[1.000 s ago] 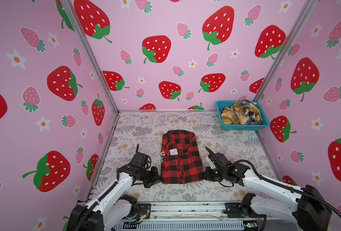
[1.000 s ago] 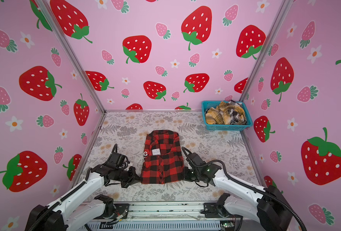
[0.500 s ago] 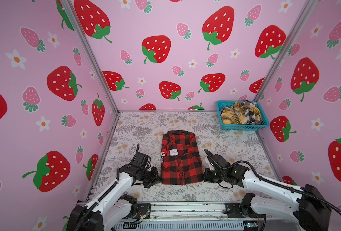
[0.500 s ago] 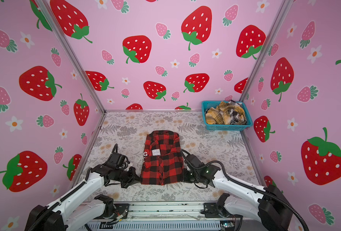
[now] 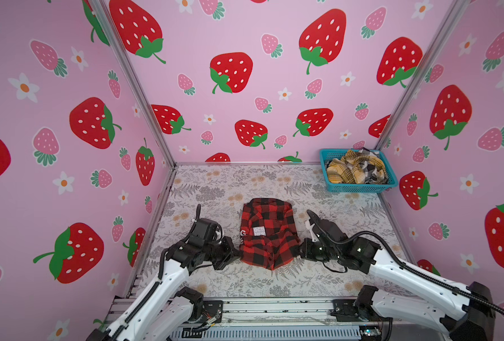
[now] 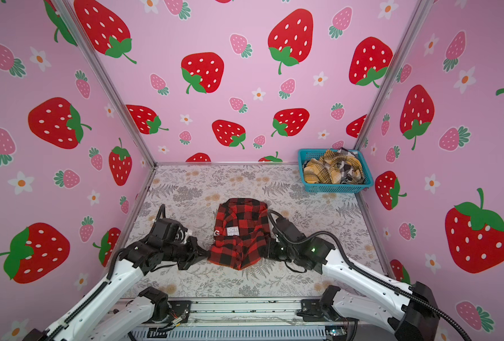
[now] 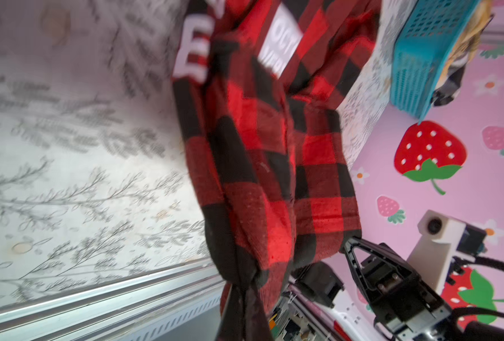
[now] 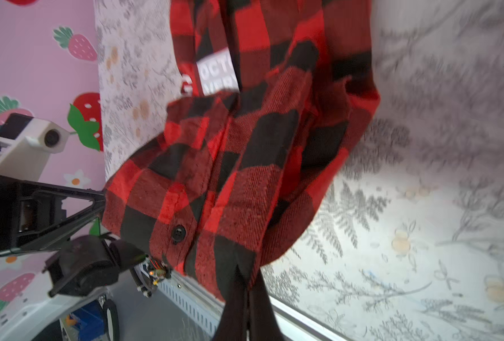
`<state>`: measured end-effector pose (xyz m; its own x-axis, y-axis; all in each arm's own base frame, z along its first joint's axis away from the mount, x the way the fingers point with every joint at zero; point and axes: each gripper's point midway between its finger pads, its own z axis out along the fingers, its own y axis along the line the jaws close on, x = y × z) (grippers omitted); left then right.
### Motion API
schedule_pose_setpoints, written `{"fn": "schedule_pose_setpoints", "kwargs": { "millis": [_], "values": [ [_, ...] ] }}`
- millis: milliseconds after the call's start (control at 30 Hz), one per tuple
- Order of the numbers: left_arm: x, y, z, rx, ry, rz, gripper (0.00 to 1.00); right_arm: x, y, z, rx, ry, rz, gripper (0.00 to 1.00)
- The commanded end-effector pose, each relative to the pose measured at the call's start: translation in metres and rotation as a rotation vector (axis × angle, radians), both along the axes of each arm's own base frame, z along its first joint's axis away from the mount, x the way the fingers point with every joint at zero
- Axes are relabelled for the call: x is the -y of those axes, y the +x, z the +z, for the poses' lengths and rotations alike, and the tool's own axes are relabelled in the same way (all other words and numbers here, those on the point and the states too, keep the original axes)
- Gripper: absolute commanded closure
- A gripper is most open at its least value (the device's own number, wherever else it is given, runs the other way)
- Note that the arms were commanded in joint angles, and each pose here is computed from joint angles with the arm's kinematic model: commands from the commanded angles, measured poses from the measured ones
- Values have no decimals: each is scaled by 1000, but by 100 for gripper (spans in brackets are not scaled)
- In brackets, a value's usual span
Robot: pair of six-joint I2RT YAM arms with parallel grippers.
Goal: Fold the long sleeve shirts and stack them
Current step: 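Release the folded plaid bundle and raise both grippers away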
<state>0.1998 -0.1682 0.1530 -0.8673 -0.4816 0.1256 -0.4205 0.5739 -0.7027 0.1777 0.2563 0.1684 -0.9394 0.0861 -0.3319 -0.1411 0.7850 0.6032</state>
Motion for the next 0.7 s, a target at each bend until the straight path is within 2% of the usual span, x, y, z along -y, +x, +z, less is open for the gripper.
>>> {"fn": "schedule_pose_setpoints", "kwargs": {
  "millis": [0, 33, 67, 100, 133, 167, 233, 267, 300, 367, 467, 567, 667],
  "values": [
    [-3, 79, 32, 132, 37, 60, 100, -3, 58, 27, 67, 36, 7, 100],
    [-5, 106, 34, 135, 44, 67, 97, -3, 90, 35, 88, 46, -3, 97],
    [-6, 133, 32, 139, 52, 71, 83, -3, 120, 34, 91, 34, -5, 88],
    [-11, 160, 22, 116, 93, 82, 67, -6, 156, 36, 107, 30, 2, 72],
    [-12, 190, 16, 112, 109, 79, 58, -5, 194, 34, 120, 7, -12, 52],
    [-15, 216, 12, 117, 129, 74, 54, -7, 222, 28, 118, -1, -4, 39],
    [-9, 266, -2, 98, 96, 60, 41, -14, 263, 18, 105, -2, 32, 33],
    [-6, 281, -4, 90, 84, 53, 29, -14, 273, 14, 110, -22, 33, 30],
    [0, 292, -2, 90, 61, 27, 28, -15, 277, 13, 118, -31, 39, 28],
    [2, 303, 11, 134, 88, -4, 29, -13, 276, 18, 154, -36, 27, 27],
    [-13, 300, 37, 223, 168, -3, 27, -1, 266, 16, 189, -103, 11, 24],
    [-29, 276, 47, 244, 219, 2, 28, 1, 250, 12, 221, -113, 37, 24],
    [-37, 238, 34, 228, 247, -9, 28, -8, 237, -5, 215, -75, 104, 21]
  ]
}}
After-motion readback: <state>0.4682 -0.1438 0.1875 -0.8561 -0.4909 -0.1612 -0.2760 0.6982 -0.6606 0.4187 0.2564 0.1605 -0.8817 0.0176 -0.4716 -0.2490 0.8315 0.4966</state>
